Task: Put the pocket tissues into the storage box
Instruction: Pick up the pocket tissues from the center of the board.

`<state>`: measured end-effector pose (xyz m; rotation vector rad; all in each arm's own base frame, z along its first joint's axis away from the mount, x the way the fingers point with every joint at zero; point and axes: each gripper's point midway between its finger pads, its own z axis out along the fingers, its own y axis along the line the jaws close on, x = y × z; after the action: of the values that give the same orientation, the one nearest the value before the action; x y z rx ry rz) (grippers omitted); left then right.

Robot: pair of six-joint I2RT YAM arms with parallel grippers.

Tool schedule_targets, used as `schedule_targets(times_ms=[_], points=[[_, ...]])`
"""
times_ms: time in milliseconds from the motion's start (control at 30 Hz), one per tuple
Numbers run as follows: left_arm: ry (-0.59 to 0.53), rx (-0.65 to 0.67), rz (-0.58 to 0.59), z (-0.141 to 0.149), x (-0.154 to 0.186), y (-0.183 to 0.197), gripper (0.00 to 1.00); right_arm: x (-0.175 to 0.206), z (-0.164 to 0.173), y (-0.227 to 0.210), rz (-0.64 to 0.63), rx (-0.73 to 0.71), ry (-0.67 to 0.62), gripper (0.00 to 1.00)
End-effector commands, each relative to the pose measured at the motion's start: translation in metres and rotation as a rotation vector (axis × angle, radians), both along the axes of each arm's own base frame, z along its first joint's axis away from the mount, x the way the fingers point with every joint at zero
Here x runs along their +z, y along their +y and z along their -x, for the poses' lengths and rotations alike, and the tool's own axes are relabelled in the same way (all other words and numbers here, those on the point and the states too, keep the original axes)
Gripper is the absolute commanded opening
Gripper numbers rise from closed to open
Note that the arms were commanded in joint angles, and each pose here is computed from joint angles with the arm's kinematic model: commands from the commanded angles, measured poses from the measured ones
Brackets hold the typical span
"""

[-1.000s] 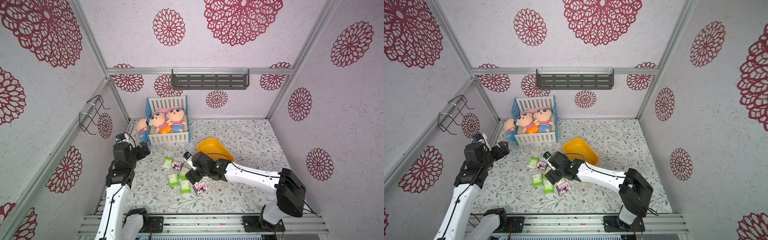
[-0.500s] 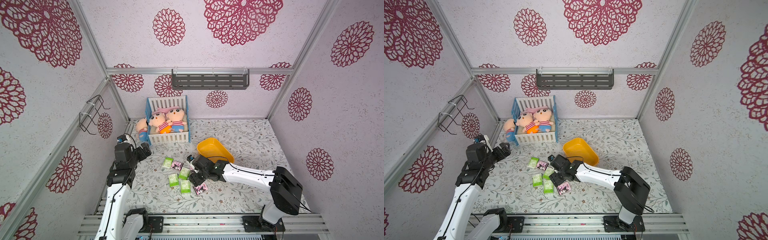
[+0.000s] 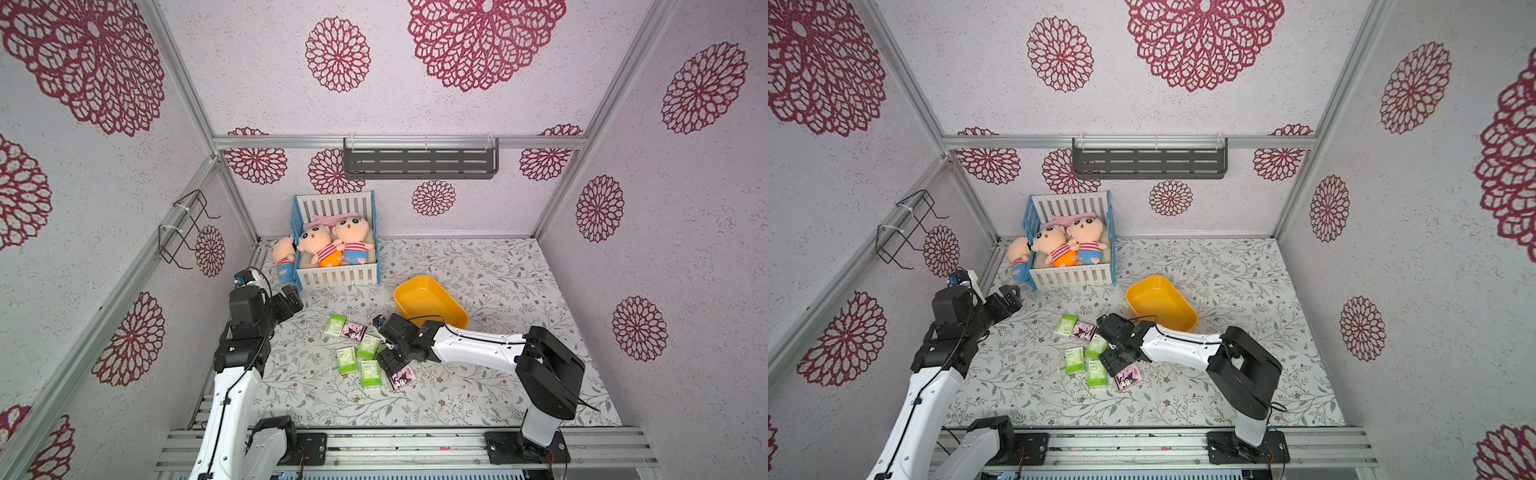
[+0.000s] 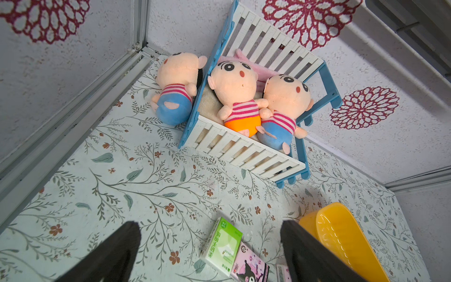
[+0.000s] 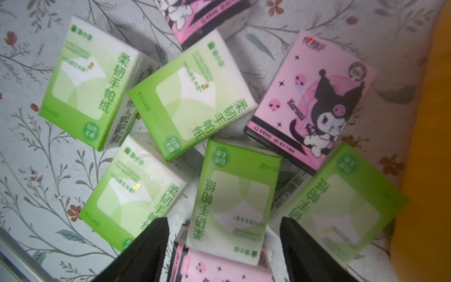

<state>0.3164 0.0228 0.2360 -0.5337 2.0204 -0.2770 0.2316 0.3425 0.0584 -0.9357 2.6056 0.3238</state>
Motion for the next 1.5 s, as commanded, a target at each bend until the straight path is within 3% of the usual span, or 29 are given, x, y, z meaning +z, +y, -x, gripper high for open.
schedule_targets(times_ms=[0,700,1467], points=[[0.016,-0.015,-0.001,0.003,-0.007,-0.004,0.97,0.006,-0.009,0.003,-0.004,-0.024,-0.024,0.79],[0.017,-0.003,-0.013,0.004,-0.008,-0.001,0.97,-0.016,-0.006,0.007,0.043,-0.002,0.006,0.79],[0.034,-0.006,-0.040,0.008,-0.009,0.000,0.97,-0.020,-0.012,-0.028,0.082,-0.043,-0.008,0.79]])
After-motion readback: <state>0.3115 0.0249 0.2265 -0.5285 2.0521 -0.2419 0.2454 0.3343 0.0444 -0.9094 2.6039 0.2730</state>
